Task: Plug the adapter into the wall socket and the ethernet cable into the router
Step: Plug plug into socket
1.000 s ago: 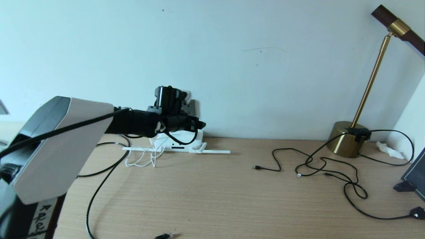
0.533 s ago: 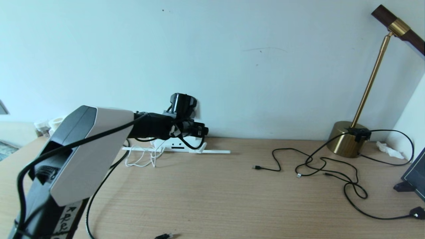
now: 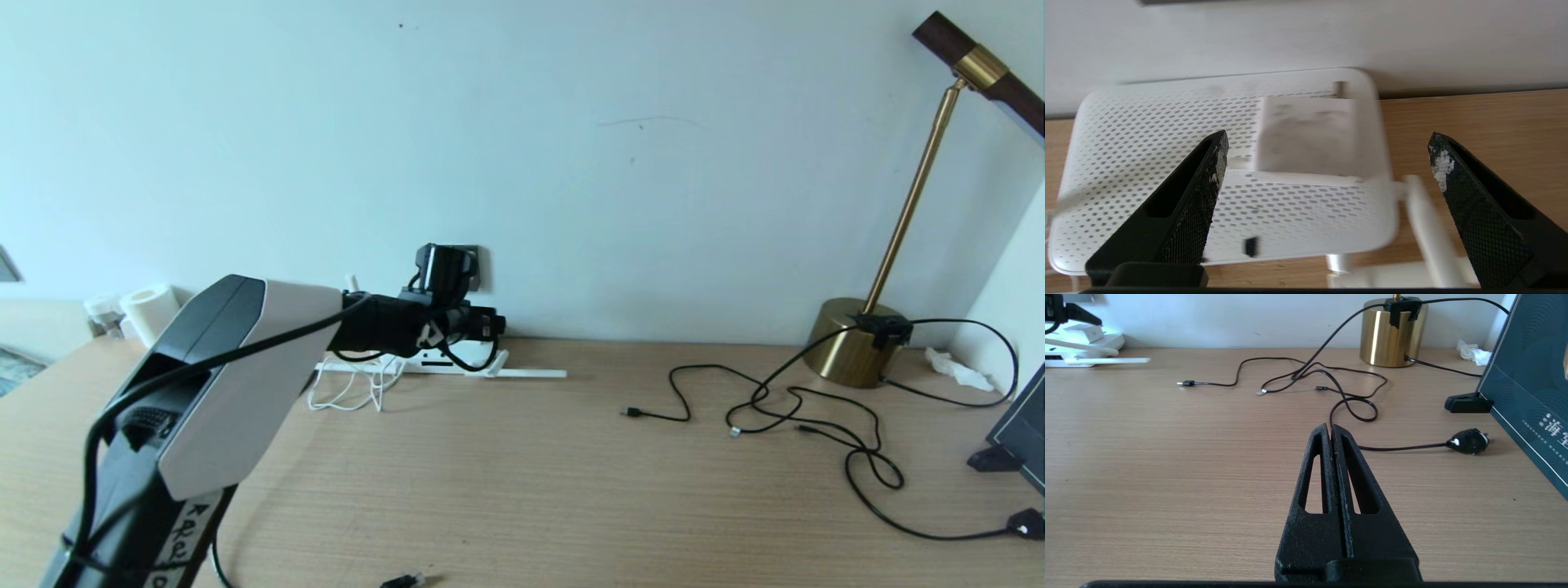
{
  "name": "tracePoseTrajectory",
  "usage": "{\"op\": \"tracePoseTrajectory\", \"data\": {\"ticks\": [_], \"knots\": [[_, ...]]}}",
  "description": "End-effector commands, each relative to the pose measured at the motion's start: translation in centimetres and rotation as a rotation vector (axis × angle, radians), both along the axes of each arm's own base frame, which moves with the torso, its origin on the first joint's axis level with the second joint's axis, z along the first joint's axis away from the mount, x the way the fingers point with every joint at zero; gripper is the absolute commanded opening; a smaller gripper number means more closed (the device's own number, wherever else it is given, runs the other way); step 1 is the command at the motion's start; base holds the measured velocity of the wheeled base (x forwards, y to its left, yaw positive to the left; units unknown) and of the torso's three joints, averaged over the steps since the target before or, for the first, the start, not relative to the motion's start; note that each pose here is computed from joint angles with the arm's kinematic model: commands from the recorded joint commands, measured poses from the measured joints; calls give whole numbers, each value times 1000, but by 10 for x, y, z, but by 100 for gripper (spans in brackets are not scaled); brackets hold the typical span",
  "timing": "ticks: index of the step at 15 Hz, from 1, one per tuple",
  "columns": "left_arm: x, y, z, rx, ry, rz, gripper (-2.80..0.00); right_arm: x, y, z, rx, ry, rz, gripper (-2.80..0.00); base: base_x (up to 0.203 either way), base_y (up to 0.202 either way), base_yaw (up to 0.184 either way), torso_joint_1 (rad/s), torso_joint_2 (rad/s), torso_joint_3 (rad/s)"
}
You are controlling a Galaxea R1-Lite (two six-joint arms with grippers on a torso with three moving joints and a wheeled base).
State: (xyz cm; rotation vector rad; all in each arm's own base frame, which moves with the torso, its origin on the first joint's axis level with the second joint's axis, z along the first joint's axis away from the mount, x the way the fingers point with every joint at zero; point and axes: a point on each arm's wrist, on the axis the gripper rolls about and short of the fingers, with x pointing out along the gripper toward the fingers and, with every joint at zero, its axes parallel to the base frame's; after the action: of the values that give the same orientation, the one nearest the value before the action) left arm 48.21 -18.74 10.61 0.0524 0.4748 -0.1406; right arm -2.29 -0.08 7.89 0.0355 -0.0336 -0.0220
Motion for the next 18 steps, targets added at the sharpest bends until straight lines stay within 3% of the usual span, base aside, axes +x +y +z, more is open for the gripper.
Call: {"op": "tracePoseTrajectory", "data": {"ticks": [1,8,9,18], "knots": [[4,5,-12,4,21,13,0,1,0,-2,0,9,0,-280,0,0,0,0,0,0],[7,8,-21,6,36,18,0,1,0,-2,0,9,0,-280,0,0,0,0,0,0],[7,8,-21,7,37,19,-280,1,0,-2,0,9,1,-280,0,0,0,0,0,0],[8,8,-20,7,16,16,-280,1,0,-2,0,9,0,-280,0,0,0,0,0,0]]}}
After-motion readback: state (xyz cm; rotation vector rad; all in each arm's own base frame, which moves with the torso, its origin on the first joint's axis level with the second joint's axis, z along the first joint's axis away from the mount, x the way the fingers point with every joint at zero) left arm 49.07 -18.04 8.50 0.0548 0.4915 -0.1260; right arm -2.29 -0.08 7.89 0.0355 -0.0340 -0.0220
